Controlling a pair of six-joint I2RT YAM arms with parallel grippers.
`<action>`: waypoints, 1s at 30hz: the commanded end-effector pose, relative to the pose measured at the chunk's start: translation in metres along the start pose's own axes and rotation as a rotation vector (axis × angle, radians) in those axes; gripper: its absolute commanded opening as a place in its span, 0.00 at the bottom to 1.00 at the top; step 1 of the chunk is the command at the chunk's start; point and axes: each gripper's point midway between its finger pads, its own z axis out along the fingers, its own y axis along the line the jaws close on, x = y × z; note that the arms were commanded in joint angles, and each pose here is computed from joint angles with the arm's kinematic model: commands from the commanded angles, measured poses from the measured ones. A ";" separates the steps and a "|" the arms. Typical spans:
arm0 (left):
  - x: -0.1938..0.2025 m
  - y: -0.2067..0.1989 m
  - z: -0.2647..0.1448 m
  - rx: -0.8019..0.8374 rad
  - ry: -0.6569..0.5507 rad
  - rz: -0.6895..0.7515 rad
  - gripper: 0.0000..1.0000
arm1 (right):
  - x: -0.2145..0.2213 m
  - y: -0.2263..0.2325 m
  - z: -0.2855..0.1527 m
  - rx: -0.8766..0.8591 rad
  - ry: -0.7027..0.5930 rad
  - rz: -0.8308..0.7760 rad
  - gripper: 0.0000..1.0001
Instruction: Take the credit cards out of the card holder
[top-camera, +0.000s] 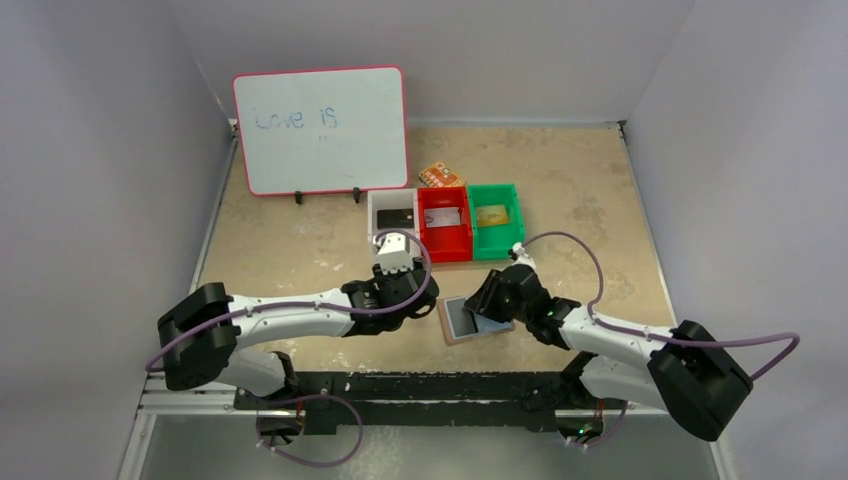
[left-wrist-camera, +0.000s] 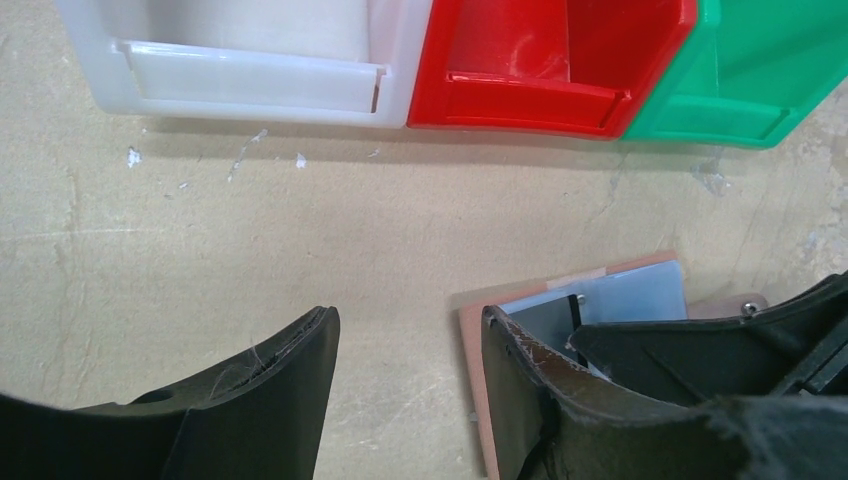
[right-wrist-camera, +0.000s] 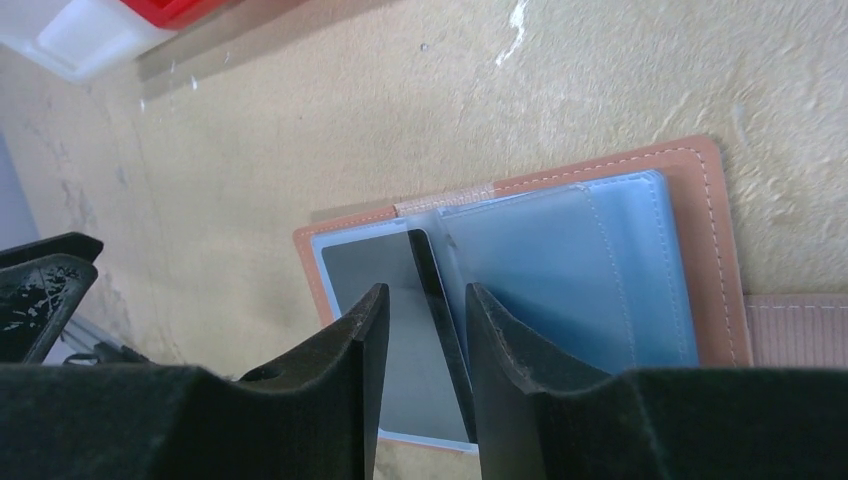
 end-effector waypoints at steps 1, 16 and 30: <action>0.000 -0.017 0.001 0.069 0.014 0.006 0.54 | 0.017 -0.008 -0.004 -0.005 0.062 0.021 0.37; 0.055 -0.040 0.017 0.159 0.194 -0.027 0.52 | -0.002 0.004 -0.026 0.031 0.046 -0.063 0.44; 0.077 -0.028 0.017 0.154 0.252 -0.062 0.50 | 0.029 -0.005 -0.017 -0.006 0.168 -0.082 0.37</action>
